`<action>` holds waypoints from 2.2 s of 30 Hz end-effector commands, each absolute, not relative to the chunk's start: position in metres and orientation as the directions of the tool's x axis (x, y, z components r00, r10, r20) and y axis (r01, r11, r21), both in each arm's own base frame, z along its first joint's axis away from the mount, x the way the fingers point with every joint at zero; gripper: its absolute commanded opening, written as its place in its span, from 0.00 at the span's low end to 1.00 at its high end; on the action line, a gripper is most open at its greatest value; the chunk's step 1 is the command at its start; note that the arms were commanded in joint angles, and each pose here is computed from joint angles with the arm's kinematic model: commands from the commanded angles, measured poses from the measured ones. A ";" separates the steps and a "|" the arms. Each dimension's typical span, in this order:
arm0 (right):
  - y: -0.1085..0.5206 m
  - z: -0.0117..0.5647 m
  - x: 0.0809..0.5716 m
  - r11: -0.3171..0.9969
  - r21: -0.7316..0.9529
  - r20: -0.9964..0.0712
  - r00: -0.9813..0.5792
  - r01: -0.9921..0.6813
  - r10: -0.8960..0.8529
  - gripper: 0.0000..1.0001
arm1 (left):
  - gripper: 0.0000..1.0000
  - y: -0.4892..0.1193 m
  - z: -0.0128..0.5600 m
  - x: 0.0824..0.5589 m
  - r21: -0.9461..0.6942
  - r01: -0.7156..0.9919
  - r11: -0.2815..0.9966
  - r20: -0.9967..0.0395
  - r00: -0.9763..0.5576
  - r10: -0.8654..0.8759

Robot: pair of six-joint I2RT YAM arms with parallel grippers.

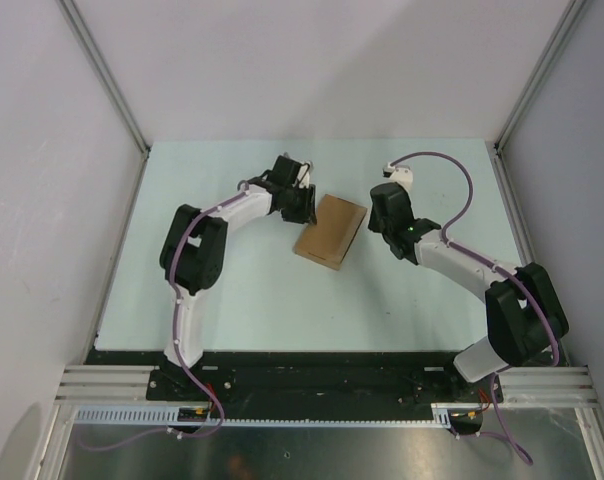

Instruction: Unpack the express box

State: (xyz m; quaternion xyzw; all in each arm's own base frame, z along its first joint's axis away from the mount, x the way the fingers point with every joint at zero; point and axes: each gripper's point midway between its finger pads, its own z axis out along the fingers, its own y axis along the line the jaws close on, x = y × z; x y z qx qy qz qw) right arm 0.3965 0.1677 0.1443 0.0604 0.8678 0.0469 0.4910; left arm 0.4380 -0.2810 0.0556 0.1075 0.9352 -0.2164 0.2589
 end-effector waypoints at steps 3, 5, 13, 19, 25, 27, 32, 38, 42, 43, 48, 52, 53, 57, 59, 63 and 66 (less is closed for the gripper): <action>0.168 0.170 0.400 0.978 0.192 -0.857 -0.472 0.079 0.207 0.00 | 0.40 -0.280 0.049 0.448 -0.351 0.282 0.893 -0.525 -0.849 0.062; 0.168 0.169 0.400 0.978 0.192 -0.855 -0.475 0.081 0.208 0.00 | 0.32 -0.277 0.040 0.444 -0.345 0.274 0.898 -0.509 -0.858 0.067; 0.176 0.160 0.399 0.977 0.198 -0.844 -0.494 0.072 0.208 0.00 | 0.18 -0.242 0.023 0.439 -0.298 0.208 0.932 -0.479 -0.877 0.042; 0.184 0.153 0.402 0.977 0.205 -0.841 -0.501 0.054 0.204 0.00 | 0.15 -0.217 0.007 0.430 -0.286 0.148 0.947 -0.433 -0.901 0.010; 0.190 0.149 0.405 0.977 0.211 -0.841 -0.503 0.038 0.201 0.00 | 0.13 -0.206 -0.003 0.426 -0.256 0.131 0.958 -0.419 -0.908 0.012; 0.192 0.148 0.406 0.976 0.217 -0.840 -0.504 0.032 0.203 0.00 | 0.13 -0.202 -0.006 0.425 -0.255 0.121 0.959 -0.411 -0.912 0.006; 0.196 0.144 0.407 0.974 0.223 -0.836 -0.508 0.027 0.206 0.00 | 0.11 -0.188 -0.021 0.416 -0.272 0.075 0.959 -0.358 -0.933 -0.029; 0.200 0.142 0.408 0.974 0.225 -0.834 -0.513 0.014 0.201 0.00 | 0.07 -0.197 -0.032 0.399 -0.434 0.048 0.899 -0.238 -0.969 -0.063; 0.204 0.140 0.408 0.973 0.230 -0.834 -0.515 0.003 0.199 0.00 | 0.06 -0.201 -0.031 0.397 -0.471 0.043 0.881 -0.218 -0.974 -0.069; 0.205 0.138 0.408 0.973 0.232 -0.832 -0.518 0.000 0.198 0.00 | 0.06 -0.204 -0.031 0.394 -0.489 0.038 0.871 -0.202 -0.977 -0.071; 0.208 0.137 0.409 0.969 0.249 -0.827 -0.521 -0.001 0.212 0.00 | 0.06 -0.204 -0.031 0.389 -0.544 -0.030 0.838 -0.136 -0.983 -0.123; 0.218 0.146 0.414 0.960 0.277 -0.840 -0.496 -0.040 0.221 0.00 | 0.06 -0.206 -0.030 0.387 -0.565 -0.050 0.824 -0.112 -0.984 -0.136; 0.221 0.146 0.413 0.959 0.278 -0.842 -0.495 -0.053 0.217 0.00 | 0.06 -0.205 -0.029 0.387 -0.565 -0.053 0.823 -0.111 -0.984 -0.139; 0.231 0.155 0.413 0.955 0.282 -0.856 -0.474 -0.097 0.205 0.00 | 0.06 -0.205 -0.025 0.390 -0.565 -0.042 0.824 -0.126 -0.983 -0.136; 0.235 0.157 0.413 0.952 0.286 -0.860 -0.469 -0.113 0.203 0.00 | 0.07 -0.205 -0.022 0.389 -0.568 -0.039 0.822 -0.130 -0.982 -0.136; 0.242 0.157 0.412 0.947 0.291 -0.861 -0.468 -0.135 0.197 0.00 | 0.08 -0.205 -0.015 0.390 -0.576 -0.027 0.817 -0.143 -0.981 -0.133; 0.244 0.156 0.413 0.945 0.293 -0.862 -0.469 -0.147 0.194 0.00 | 0.08 -0.206 -0.008 0.392 -0.581 -0.018 0.814 -0.157 -0.978 -0.134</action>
